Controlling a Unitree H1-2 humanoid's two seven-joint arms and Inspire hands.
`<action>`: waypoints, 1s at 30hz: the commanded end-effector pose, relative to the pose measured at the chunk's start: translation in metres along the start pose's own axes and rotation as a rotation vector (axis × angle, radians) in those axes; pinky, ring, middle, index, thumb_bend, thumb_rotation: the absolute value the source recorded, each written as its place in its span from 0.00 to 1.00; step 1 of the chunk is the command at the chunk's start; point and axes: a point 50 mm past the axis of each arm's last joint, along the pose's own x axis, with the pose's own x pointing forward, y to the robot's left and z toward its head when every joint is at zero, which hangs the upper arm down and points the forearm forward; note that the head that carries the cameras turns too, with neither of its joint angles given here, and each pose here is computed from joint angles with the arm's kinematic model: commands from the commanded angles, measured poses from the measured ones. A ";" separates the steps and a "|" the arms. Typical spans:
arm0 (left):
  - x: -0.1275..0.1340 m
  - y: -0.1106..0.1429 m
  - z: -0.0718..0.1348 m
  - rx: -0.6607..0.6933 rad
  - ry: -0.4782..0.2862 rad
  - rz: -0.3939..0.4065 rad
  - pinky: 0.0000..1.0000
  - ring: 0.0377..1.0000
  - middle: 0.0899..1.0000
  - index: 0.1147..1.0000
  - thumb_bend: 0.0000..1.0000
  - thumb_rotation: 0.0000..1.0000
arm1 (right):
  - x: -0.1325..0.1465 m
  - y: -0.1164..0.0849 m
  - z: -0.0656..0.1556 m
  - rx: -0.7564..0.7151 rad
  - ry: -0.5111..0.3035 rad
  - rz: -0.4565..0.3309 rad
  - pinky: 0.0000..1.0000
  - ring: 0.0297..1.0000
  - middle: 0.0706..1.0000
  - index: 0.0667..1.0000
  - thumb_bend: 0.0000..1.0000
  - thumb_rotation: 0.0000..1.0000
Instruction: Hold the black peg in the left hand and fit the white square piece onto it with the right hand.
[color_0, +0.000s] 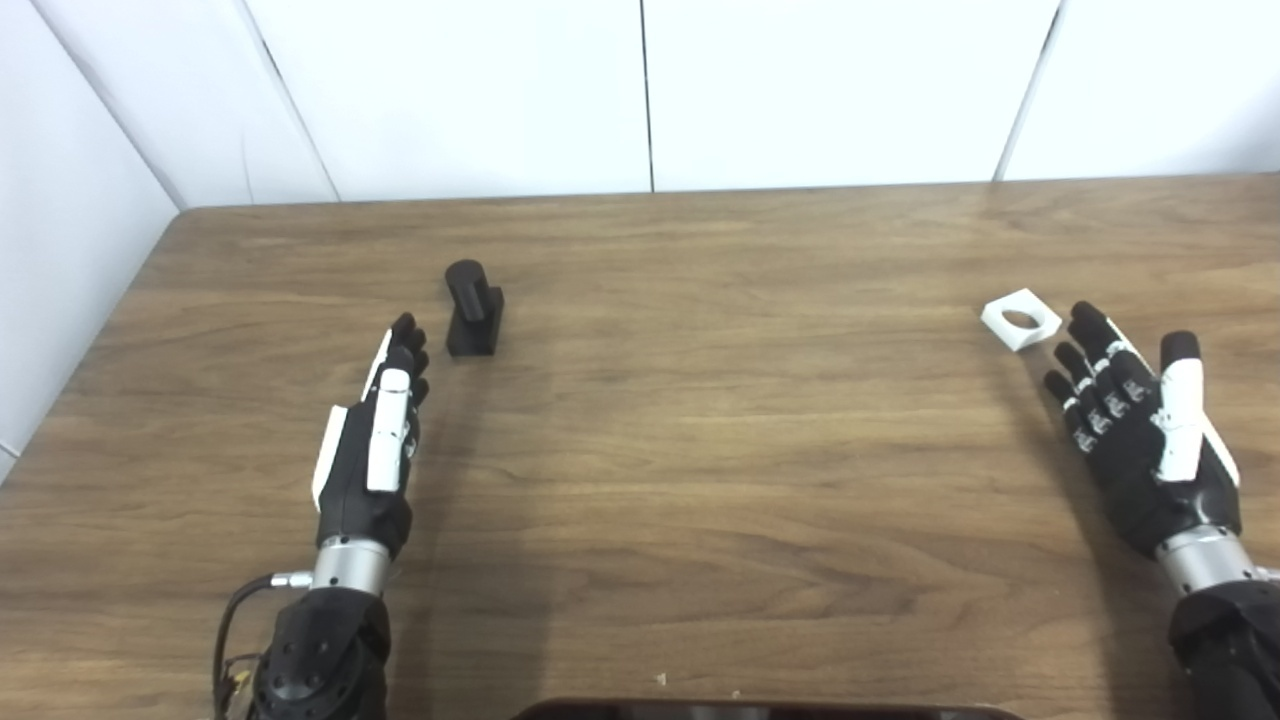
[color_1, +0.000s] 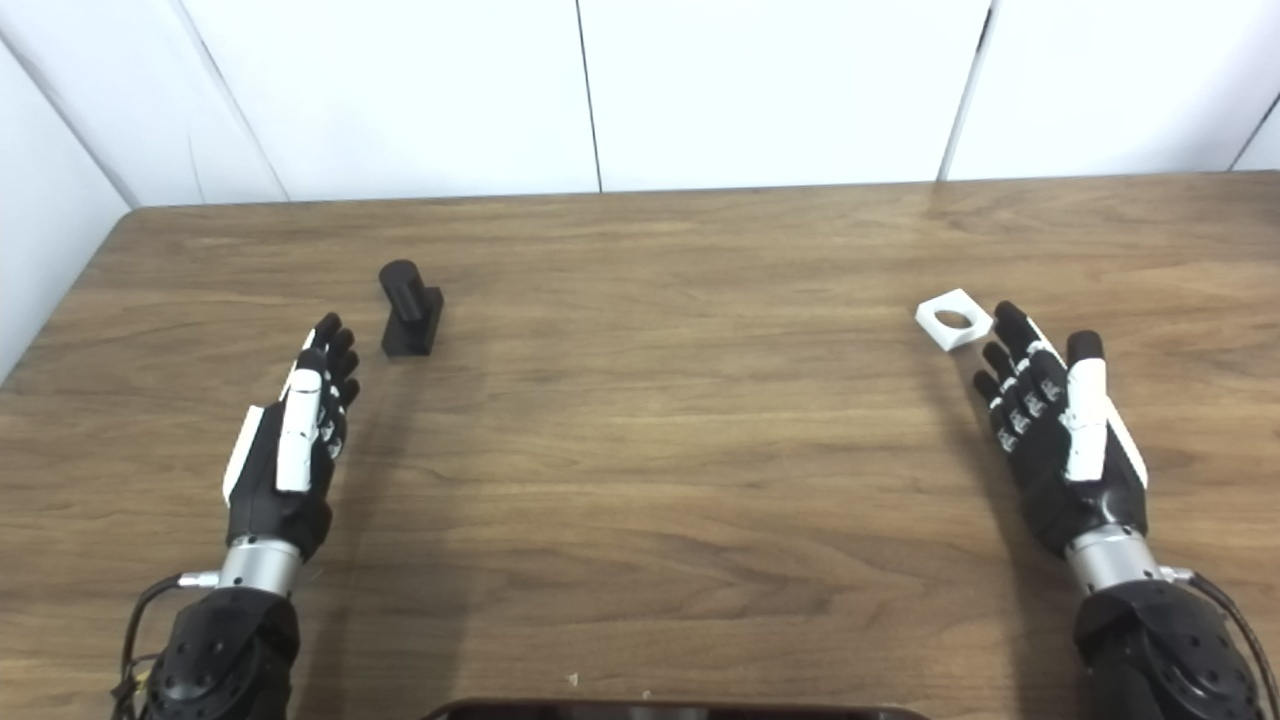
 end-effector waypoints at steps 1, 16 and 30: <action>0.005 0.001 0.016 0.024 -0.081 0.002 1.00 1.00 1.00 0.99 0.43 1.00 | 0.008 0.005 0.020 -0.012 -0.094 0.033 1.00 1.00 1.00 0.94 0.61 1.00; 0.005 -0.002 0.017 0.024 -0.075 0.004 1.00 1.00 1.00 0.99 0.43 0.99 | 0.008 0.006 0.019 -0.008 -0.091 0.032 1.00 1.00 0.98 0.92 0.62 1.00; 0.017 -0.010 0.031 0.397 -0.050 0.173 0.97 0.97 0.96 0.92 0.61 0.92 | 0.008 0.005 0.014 -0.010 -0.077 0.035 1.00 1.00 0.99 0.91 0.62 1.00</action>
